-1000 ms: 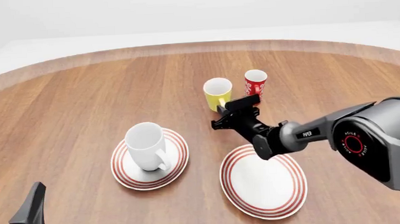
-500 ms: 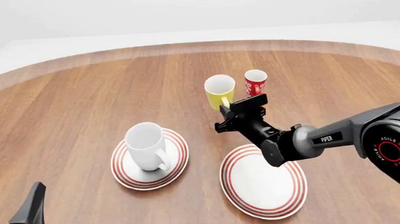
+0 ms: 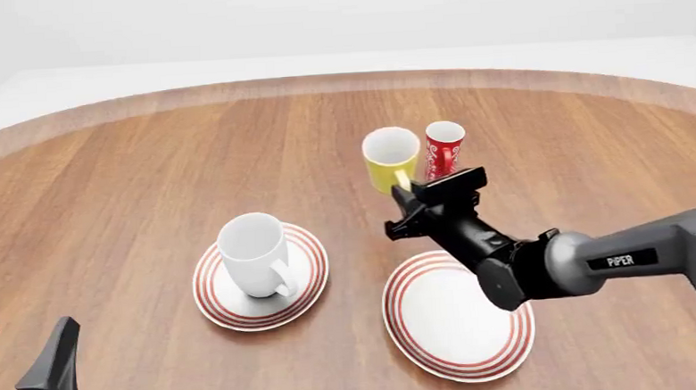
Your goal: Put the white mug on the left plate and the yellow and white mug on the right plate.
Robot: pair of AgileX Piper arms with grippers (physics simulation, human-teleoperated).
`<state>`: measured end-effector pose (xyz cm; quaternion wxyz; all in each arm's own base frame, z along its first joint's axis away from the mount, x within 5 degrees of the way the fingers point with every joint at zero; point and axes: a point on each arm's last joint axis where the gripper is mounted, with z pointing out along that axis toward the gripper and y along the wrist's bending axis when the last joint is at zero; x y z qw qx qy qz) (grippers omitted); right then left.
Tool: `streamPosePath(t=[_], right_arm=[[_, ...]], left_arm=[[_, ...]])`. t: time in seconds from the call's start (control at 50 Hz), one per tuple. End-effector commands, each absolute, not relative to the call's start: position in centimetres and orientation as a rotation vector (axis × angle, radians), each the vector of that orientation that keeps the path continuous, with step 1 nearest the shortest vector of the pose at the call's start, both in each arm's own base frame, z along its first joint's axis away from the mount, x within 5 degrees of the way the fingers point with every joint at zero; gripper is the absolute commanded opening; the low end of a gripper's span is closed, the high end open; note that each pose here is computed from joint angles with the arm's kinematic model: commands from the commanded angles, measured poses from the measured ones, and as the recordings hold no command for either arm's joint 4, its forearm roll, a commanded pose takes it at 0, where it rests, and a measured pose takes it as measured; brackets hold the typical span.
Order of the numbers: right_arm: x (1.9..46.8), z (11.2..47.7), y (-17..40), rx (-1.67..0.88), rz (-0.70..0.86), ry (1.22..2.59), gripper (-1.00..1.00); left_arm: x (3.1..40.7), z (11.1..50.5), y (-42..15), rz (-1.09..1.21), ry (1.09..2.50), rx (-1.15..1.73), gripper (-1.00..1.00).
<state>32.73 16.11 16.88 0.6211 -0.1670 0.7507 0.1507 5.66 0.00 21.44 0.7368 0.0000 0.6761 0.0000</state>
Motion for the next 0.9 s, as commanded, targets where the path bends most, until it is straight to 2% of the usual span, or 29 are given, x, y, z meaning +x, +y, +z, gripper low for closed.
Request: streamPosePath(t=[0.02, 0.4, 0.9], right_arm=[[30.6, 18.2, 15.1, -0.379, 0.350, 1.705, -1.00], [25.2, 20.3, 12.8, -0.373, 0.373, 1.671, -1.00], [20.7, 21.3, 10.4, -0.362, 0.376, 1.652, -1.00]], left_arm=[[5.7, 21.4, 0.0, 0.000, 1.485, 0.000, 1.00], [5.7, 21.4, 0.0, 0.000, 1.485, 0.000, 1.00], [5.7, 21.4, 0.0, 0.000, 1.485, 0.000, 1.00]])
